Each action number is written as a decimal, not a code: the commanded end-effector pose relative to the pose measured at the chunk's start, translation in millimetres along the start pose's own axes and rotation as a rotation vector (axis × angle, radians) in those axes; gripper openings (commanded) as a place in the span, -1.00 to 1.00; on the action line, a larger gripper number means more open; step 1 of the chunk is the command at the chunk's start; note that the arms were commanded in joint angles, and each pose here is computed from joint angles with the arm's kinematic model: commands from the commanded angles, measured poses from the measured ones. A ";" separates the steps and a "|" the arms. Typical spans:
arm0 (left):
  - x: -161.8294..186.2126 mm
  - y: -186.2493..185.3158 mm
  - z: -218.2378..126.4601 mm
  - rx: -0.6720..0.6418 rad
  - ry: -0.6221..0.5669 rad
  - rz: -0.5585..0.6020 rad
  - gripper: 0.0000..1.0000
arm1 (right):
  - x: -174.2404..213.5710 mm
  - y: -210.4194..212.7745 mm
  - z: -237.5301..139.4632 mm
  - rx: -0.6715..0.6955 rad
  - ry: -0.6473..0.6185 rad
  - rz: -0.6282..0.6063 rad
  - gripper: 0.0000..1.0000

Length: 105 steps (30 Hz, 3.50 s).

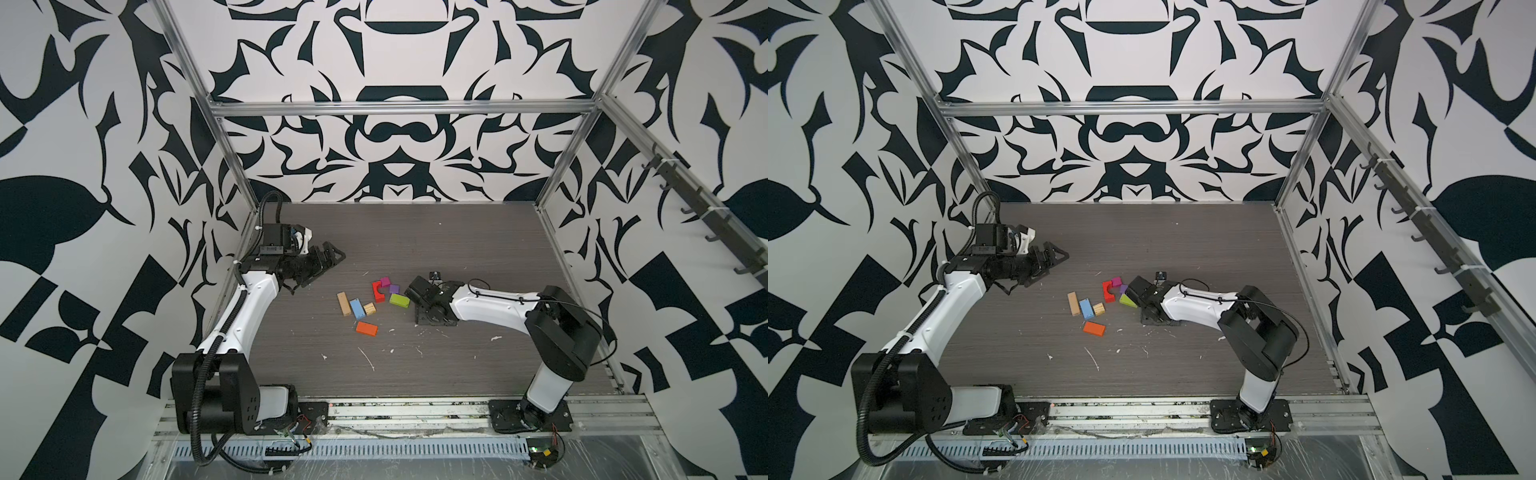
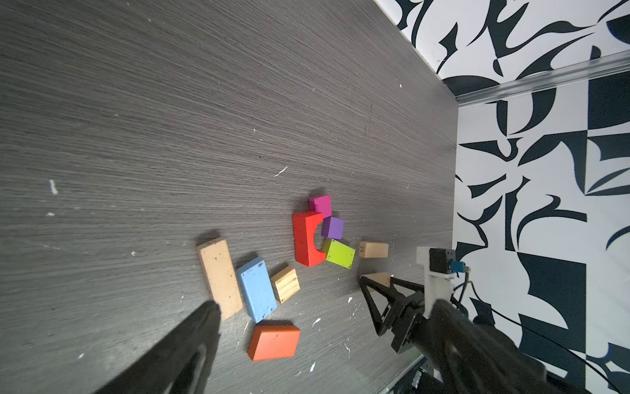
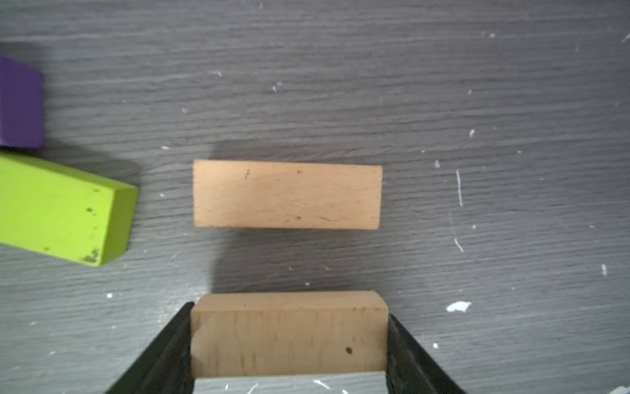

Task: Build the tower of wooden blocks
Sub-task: 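Carry the held wood bar back beside the placed tan bar, then lower the held bar alongside the tan bar with the right gripper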

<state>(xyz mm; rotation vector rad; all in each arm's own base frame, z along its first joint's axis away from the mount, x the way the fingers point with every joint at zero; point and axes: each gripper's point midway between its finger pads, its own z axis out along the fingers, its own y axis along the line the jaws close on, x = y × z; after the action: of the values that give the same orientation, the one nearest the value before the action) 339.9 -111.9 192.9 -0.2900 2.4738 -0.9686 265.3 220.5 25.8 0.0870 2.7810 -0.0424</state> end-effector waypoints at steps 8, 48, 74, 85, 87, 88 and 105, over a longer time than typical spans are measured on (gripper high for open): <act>1.4 0.6 -1.3 0.007 -0.003 -0.002 0.98 | -9.5 4.6 3.0 -0.004 -0.009 0.009 0.41; 2.0 2.3 0.8 0.006 0.002 -0.008 0.98 | -21.9 -7.3 19.4 0.041 -0.010 -0.007 0.47; 2.2 3.1 -0.1 0.001 -0.001 -0.004 0.98 | -19.5 -13.7 25.3 0.052 0.003 -0.030 0.59; 1.3 2.5 -0.3 0.001 -0.003 -0.003 0.98 | -18.2 -13.8 25.7 0.055 0.010 -0.046 0.61; 1.4 2.7 -0.3 0.001 -0.003 -0.003 0.98 | -18.3 -13.6 25.8 0.054 0.013 -0.054 0.60; 2.0 2.4 -0.1 0.001 -0.002 -0.002 0.98 | -18.1 -13.6 25.9 0.056 0.014 -0.057 0.60; 1.6 2.8 -0.2 0.001 -0.003 -0.003 0.98 | -18.3 -18.9 26.2 0.083 0.015 -0.080 0.56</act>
<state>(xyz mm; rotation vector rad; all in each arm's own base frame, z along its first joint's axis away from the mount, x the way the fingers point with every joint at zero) 342.1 -112.1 194.4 -0.2873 2.4618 -0.9707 299.5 220.1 19.4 0.0344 2.7528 -0.0352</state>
